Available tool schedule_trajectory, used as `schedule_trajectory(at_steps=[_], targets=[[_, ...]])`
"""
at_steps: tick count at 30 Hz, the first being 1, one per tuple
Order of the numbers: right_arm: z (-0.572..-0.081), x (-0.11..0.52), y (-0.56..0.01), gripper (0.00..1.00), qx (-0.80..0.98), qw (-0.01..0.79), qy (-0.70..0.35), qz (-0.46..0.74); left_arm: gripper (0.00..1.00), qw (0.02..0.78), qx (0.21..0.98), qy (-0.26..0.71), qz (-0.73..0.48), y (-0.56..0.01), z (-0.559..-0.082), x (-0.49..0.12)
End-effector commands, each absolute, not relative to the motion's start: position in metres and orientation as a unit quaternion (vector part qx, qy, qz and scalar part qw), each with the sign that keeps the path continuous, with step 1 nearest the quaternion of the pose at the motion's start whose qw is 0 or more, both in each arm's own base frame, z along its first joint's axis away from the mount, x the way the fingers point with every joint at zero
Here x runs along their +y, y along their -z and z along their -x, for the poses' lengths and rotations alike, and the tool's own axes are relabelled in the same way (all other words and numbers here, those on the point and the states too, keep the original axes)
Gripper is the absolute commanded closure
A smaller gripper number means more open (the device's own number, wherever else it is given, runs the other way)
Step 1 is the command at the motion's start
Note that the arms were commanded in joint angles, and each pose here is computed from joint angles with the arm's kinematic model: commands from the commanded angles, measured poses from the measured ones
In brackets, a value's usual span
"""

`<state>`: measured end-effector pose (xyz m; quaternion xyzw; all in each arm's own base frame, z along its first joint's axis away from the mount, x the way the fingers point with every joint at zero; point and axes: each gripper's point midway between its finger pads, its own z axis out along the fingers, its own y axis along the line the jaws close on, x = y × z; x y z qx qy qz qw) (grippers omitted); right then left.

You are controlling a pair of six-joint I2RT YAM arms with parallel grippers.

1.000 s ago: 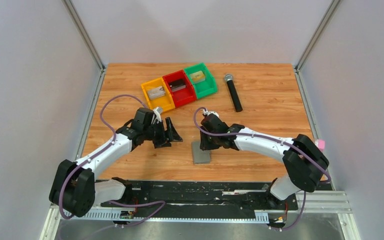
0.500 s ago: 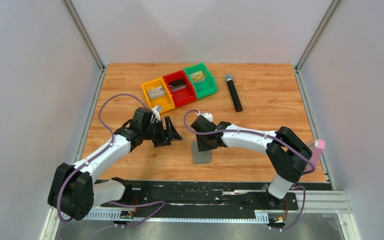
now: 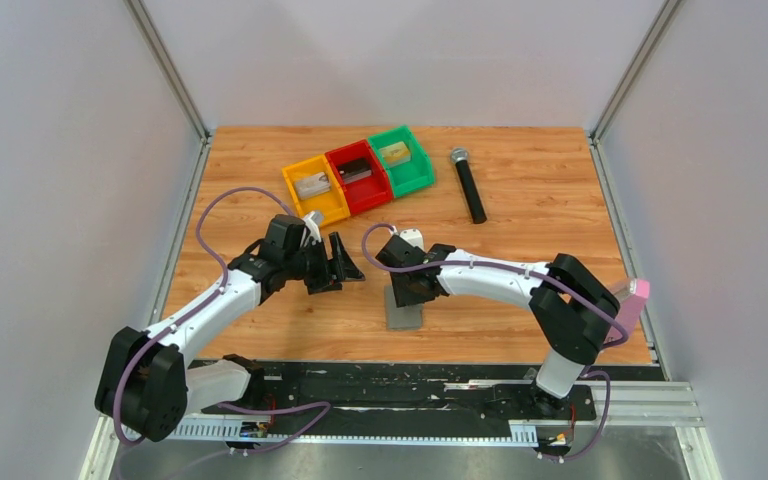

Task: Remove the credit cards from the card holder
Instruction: Open the card holder at the center of the board.

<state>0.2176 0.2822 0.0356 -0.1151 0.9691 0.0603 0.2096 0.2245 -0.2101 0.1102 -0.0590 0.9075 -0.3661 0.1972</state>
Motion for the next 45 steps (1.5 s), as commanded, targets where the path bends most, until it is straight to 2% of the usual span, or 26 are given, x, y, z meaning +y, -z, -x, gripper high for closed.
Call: schedule_trajectory(at_steps=[1,12,16,26,36,45], targets=[[-0.218,0.291,-0.057,0.63,0.966,0.220,-0.078,0.110,0.20,0.212,0.904,0.369,0.053,-0.115,-0.226,-0.210],[-0.217,0.294,-0.046,0.63,0.968,0.211,-0.078,0.109,0.20,0.209,0.902,0.374,0.055,-0.114,-0.222,-0.211],[-0.215,0.290,-0.037,0.66,0.971,0.205,-0.068,0.106,0.20,0.206,0.902,0.375,0.056,-0.113,-0.221,-0.212],[-0.208,0.281,-0.032,1.00,0.971,0.205,-0.071,0.100,0.23,0.199,0.904,0.375,0.054,-0.108,-0.219,-0.217],[-0.205,0.292,-0.043,1.00,0.959,0.226,-0.134,0.102,0.25,0.191,0.906,0.375,0.052,-0.104,-0.216,-0.224],[-0.210,0.293,-0.075,1.00,0.938,0.276,-0.187,0.099,0.26,0.193,0.907,0.371,0.046,-0.104,-0.216,-0.228]])
